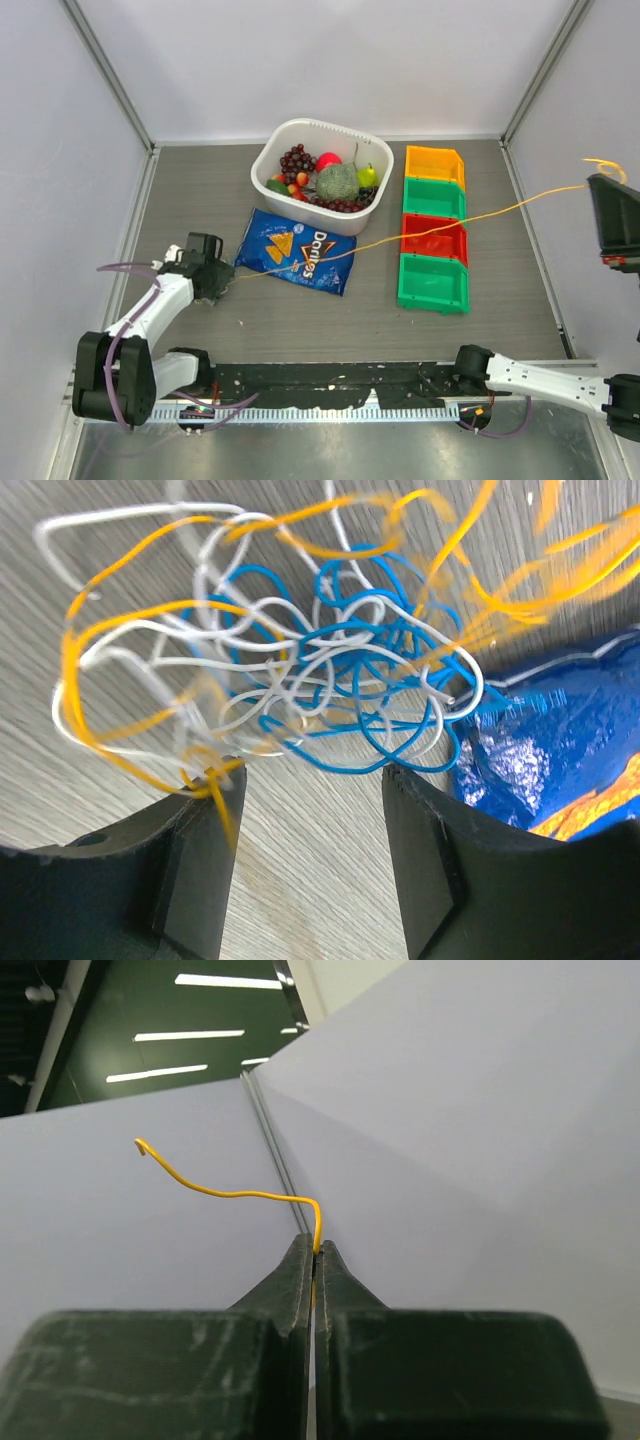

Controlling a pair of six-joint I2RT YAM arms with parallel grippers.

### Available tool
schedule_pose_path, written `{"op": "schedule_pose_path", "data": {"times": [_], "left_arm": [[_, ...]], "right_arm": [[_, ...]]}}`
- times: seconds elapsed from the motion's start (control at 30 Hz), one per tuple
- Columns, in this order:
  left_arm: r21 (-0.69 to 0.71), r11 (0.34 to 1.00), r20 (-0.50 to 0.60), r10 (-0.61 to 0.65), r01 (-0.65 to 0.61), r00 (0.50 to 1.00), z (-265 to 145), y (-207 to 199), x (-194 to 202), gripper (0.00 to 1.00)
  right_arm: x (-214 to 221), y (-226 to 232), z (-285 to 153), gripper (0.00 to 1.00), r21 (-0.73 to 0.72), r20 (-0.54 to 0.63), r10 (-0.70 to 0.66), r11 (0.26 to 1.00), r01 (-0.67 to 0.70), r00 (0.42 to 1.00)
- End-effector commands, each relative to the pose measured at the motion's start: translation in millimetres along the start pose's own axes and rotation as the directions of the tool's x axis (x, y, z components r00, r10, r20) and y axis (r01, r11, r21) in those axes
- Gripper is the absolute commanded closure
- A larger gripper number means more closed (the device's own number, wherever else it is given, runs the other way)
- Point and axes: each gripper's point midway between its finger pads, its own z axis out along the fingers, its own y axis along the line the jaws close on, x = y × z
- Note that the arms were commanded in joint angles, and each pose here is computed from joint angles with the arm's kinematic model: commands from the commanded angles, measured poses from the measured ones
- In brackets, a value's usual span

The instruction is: Untangle the cables

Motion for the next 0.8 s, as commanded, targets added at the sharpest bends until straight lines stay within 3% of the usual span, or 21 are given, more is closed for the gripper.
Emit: {"op": "schedule_pose_path", "data": {"times": [0.0, 0.3, 0.77], "left_arm": [[-0.059, 0.998, 0.108, 0.017, -0.011, 0.994, -5.6, 14.9, -30.7, 0.39], [-0.074, 0.996, 0.095, -0.033, 0.040, 0.995, 1.8, 24.1, -49.1, 0.37], [-0.082, 0.994, 0.116, -0.056, 0.066, 0.992, 2.1, 32.2, -65.2, 0.37]], "right_arm": [[-27.9, -0.8, -0.8, 0.99, 0.000, 0.083, 0.025, 1.000, -0.025, 0.996], [-74.1, -5.6, -19.8, 0.99, -0.034, 0.192, 0.089, 0.996, -0.084, 0.977], [-104.1, -14.1, -31.0, 0.99, -0.022, 0.230, 0.077, 0.997, -0.074, 0.970]]}}
